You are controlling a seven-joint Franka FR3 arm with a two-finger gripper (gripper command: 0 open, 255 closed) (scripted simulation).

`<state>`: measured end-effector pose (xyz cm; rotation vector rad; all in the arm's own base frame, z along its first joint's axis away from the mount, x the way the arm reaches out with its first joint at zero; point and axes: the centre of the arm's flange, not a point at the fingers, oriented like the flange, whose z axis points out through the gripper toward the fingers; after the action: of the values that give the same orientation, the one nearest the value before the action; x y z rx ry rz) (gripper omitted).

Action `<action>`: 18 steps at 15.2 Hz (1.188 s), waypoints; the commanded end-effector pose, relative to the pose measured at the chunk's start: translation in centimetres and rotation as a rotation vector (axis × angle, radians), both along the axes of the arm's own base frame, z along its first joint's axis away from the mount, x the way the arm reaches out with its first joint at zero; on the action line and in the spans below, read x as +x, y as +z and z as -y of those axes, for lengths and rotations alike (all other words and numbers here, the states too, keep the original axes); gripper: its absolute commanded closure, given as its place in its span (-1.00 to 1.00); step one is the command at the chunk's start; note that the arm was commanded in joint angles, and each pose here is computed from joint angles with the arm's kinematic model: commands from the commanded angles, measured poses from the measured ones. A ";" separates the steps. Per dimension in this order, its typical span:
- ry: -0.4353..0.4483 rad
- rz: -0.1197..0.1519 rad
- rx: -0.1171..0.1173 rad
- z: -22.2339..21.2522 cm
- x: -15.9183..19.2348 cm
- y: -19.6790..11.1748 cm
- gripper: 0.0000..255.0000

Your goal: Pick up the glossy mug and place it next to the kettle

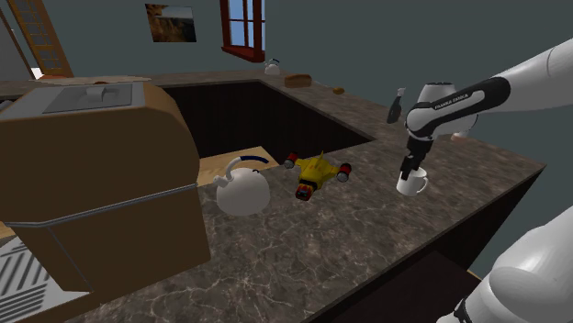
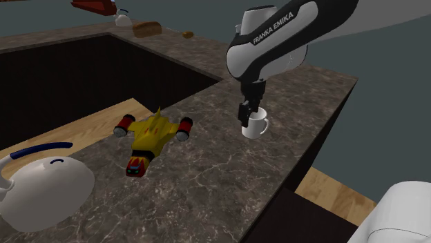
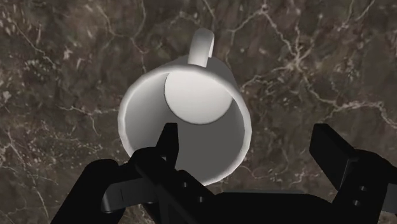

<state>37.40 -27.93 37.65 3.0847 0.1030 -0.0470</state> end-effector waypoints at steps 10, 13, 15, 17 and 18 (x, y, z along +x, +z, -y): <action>0.000 0.000 0.000 0.2 0.0 -2.9 -1.00; 0.000 0.000 0.000 0.2 0.0 -2.9 1.00; 0.000 0.000 0.000 0.2 0.0 -2.9 1.00; 0.000 0.000 0.000 0.2 0.0 -2.9 1.00; 0.000 0.000 0.000 0.2 0.0 -2.9 1.00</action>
<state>37.41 -28.09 34.76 3.0846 0.1033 -0.0471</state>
